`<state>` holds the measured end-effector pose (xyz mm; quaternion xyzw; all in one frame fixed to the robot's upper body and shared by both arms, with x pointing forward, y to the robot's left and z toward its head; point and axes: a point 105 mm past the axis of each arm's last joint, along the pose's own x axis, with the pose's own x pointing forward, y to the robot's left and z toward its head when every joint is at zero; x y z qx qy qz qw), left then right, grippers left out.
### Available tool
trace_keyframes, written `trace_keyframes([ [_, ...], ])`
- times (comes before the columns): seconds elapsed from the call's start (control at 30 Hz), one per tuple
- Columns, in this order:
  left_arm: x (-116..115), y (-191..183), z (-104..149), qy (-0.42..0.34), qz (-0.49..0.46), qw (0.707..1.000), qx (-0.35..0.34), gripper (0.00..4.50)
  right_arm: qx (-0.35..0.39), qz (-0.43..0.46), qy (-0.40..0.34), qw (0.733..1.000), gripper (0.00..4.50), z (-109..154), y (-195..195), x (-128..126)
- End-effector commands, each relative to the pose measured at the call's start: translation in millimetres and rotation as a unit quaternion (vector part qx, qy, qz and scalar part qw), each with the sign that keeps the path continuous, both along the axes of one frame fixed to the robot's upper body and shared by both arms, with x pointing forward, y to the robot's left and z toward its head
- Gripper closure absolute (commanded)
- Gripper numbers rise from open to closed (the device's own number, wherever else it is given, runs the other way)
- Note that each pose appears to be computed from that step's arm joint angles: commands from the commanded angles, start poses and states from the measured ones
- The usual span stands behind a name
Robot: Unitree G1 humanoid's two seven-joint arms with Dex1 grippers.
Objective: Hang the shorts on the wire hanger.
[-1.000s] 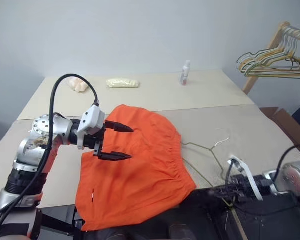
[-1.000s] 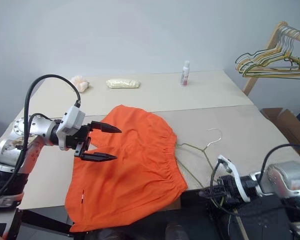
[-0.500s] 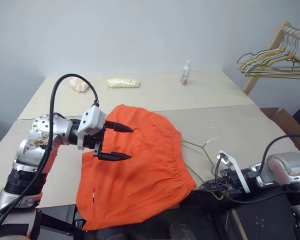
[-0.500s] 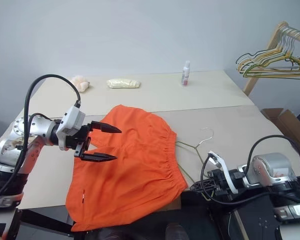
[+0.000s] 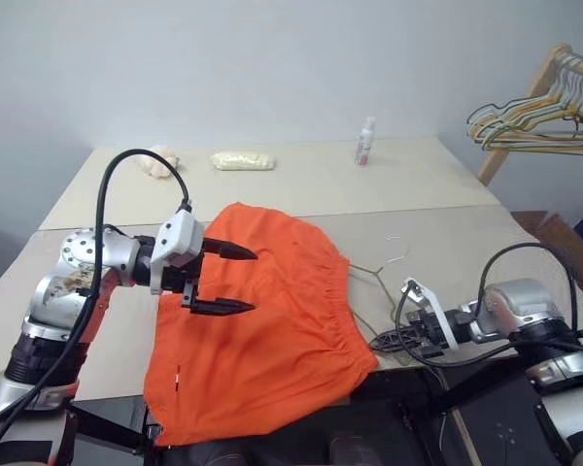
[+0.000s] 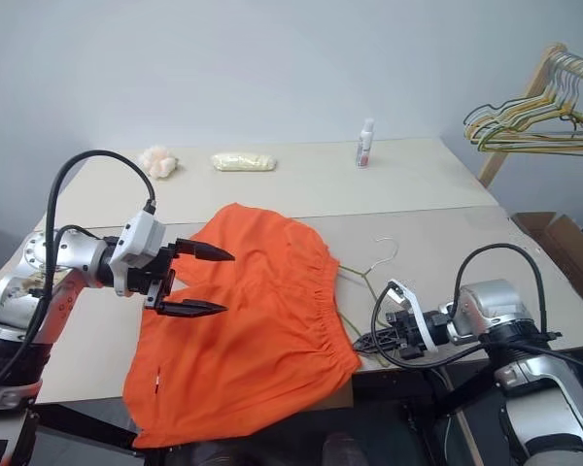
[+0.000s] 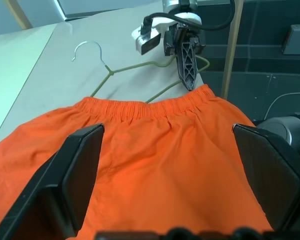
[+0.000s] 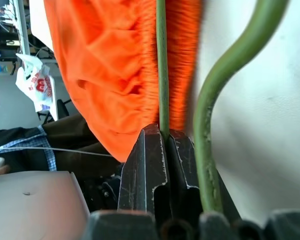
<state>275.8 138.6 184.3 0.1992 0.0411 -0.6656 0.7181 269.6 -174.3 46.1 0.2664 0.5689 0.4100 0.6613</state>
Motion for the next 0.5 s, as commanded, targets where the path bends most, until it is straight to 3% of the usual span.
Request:
trace_keyframes([
  [0.03, -1.6, 0.2, 12.7, -0.028, -0.004, 1.000, -0.001, 0.03, -0.006, -0.014, -0.038, 0.999, 4.50, 5.4, -3.3, 17.4],
  [0.17, -0.7, 1.7, 13.7, -0.030, -0.003, 1.000, 0.001, 0.03, -0.020, -0.036, -0.107, 0.993, 4.50, 20.7, -8.8, 36.2],
  [0.27, 2.5, 2.9, 15.0, -0.032, -0.001, 0.999, 0.002, 0.03, -0.055, -0.032, -0.230, 0.971, 4.50, 49.7, -12.5, 51.3],
  [0.4, 11.9, 6.3, 17.5, -0.043, 0.006, 0.999, 0.011, 0.03, -0.126, 0.045, -0.415, 0.900, 4.50, 89.8, 3.5, 51.3],
  [0.5, 25.0, 17.0, 27.4, -0.068, 0.020, 0.997, 0.024, 0.03, -0.183, 0.126, -0.501, 0.836, 4.50, 103.2, 23.1, 43.2],
])
